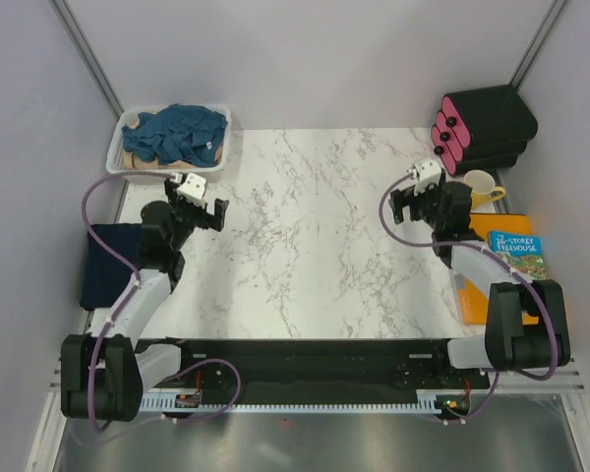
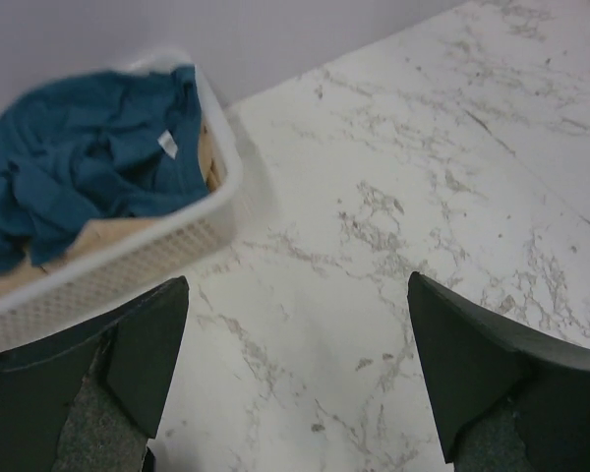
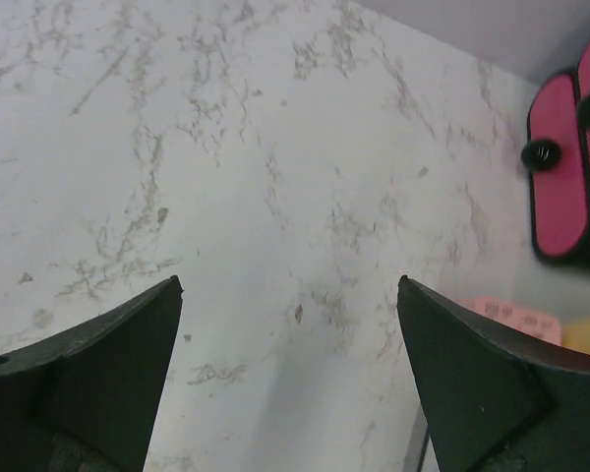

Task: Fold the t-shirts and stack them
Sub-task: Grab crumpled tshirt from bin with the left arm

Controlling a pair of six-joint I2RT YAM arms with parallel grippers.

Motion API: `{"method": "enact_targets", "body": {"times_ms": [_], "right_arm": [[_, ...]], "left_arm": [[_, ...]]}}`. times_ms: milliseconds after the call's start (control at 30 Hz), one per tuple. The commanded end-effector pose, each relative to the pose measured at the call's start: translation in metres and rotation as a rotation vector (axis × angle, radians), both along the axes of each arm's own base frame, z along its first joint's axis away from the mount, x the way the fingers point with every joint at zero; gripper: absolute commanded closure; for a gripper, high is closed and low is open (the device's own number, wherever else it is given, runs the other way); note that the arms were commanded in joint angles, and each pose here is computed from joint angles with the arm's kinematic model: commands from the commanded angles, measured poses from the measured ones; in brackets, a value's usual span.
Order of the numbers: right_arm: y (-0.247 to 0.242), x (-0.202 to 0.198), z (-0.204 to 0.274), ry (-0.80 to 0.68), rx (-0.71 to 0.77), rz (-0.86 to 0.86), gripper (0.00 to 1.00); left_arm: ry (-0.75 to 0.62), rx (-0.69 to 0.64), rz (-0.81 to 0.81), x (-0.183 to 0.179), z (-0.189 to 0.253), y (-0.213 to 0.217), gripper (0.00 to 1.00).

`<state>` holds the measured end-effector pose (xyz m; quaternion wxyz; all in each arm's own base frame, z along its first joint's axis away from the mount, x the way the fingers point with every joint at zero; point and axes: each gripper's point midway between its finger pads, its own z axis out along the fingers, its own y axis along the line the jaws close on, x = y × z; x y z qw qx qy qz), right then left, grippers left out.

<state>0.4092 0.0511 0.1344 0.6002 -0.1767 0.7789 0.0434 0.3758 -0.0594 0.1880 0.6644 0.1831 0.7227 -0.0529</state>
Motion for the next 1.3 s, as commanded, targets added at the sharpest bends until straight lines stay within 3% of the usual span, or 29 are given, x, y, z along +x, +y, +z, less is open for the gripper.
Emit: {"method": "enact_targets", "body": {"times_ms": [0, 133, 267, 300, 367, 400, 467, 533, 600, 733, 800, 933, 967, 1033, 1067, 1100, 1267], "right_arm": [[0.019, -0.007, 0.032, 0.156, -0.125, 0.208, 0.02], [0.02, 0.004, 0.074, 0.293, -0.304, 0.248, 0.02], [0.026, 0.03, 0.094, 0.396, -0.277, 0.232, 0.02], [0.038, 0.042, 0.127, 0.332, -0.28, 0.249, 0.02], [0.05, 0.058, 0.115, 0.39, -0.27, 0.26, 0.02], [0.064, 0.073, 0.143, 0.322, -0.244, 0.268, 0.02], [0.09, 0.095, 0.121, 0.362, -0.202, 0.344, 0.02], [0.119, 0.115, 0.142, 0.273, -0.175, 0.405, 0.02], [0.151, 0.134, 0.127, 0.243, -0.165, 0.441, 0.02], [0.212, 0.173, 0.124, 0.028, -0.144, 0.462, 0.02], [0.248, 0.179, 0.13, -0.054, -0.131, 0.476, 0.02], [0.284, 0.179, 0.109, -0.04, -0.128, 0.442, 0.02], [0.287, 0.171, 0.094, -0.003, -0.134, 0.459, 0.02], [0.282, 0.162, 0.104, -0.009, -0.141, 0.447, 0.02], [0.277, 0.153, 0.085, 0.04, -0.16, 0.444, 0.02], [0.272, 0.146, 0.099, 0.026, -0.16, 0.437, 0.02], [0.239, 0.111, 0.076, 0.1, -0.245, 0.405, 0.02]], "left_arm": [[0.032, 0.238, -0.195, -0.013, 0.045, -0.013, 0.0], [0.128, 0.347, -0.078, -0.011, 0.047, 0.015, 0.0], [0.251, 0.513, 0.011, 0.003, 0.044, 0.047, 0.0], [0.274, 0.555, 0.109, 0.012, 0.048, 0.065, 0.0], [0.264, 0.574, 0.237, 0.02, 0.058, 0.089, 0.0], [0.253, 0.569, 0.317, 0.019, 0.067, 0.107, 0.0], [0.212, 0.534, 0.369, 0.019, 0.079, 0.113, 0.0], [0.184, 0.521, 0.432, 0.016, 0.086, 0.13, 0.0], [0.169, 0.565, 0.417, 0.019, 0.084, 0.13, 0.0], [0.117, 0.667, 0.47, 0.026, 0.093, 0.145, 0.0], [0.089, 0.682, 0.423, 0.029, 0.099, 0.138, 0.01], [-0.071, 0.739, 0.23, 0.052, 0.11, 0.106, 0.05], [-0.096, 0.723, 0.156, 0.06, 0.111, 0.092, 0.12], [-0.096, 0.714, 0.088, 0.077, 0.116, 0.081, 0.14], [-0.048, 0.705, 0.039, 0.091, 0.096, 0.078, 0.14], [-0.031, 0.7, 0.02, 0.1, 0.09, 0.077, 0.14], [0.076, 0.736, -0.088, 0.142, 0.049, 0.087, 0.13]]}}
